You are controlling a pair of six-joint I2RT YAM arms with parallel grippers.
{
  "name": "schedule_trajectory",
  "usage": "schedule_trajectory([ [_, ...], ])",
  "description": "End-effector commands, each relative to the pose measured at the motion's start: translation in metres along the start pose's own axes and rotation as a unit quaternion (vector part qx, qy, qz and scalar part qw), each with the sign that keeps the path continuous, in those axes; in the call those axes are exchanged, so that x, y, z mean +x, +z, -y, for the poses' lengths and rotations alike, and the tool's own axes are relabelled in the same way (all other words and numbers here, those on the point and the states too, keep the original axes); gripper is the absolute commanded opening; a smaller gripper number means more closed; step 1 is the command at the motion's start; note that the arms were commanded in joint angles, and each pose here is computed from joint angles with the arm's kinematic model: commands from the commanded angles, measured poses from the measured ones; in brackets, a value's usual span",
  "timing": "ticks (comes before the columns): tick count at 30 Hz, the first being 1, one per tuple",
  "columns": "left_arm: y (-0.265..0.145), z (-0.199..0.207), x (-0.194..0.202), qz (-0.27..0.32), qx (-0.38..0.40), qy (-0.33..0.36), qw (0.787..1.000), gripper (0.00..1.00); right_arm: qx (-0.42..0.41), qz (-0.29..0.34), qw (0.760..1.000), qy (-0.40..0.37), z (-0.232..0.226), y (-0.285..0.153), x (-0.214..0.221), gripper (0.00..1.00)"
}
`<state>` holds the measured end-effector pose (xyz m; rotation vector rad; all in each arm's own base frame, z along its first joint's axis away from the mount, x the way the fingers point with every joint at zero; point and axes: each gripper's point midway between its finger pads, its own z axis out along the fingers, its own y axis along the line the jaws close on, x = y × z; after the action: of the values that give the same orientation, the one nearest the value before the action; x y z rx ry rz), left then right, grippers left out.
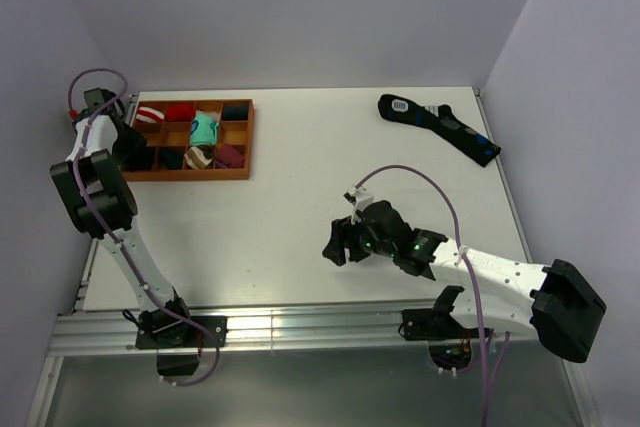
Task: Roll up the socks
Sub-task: Place the sock in the storage box, then reset both arms
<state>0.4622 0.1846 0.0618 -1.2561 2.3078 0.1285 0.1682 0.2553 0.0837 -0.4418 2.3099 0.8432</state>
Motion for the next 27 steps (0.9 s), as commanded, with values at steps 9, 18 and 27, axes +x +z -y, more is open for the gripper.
schedule_trajectory([
  [9, -0.069, 0.023, -0.038, 0.047, 0.058, -0.006, 0.997, 0.60, -0.012, 0.028, 0.999, -0.013, -0.009, -0.002, -0.018, 0.72],
  [18, -0.151, 0.041, -0.043, 0.101, 0.116, 0.008, 0.988, 0.60, 0.002, 0.039, 0.999, -0.007, -0.007, -0.005, -0.027, 0.73],
  [27, -0.251, 0.068, 0.041, 0.113, 0.244, 0.094, 0.959, 0.61, 0.041, 0.081, 0.996, 0.006, -0.009, -0.034, -0.061, 0.75],
])
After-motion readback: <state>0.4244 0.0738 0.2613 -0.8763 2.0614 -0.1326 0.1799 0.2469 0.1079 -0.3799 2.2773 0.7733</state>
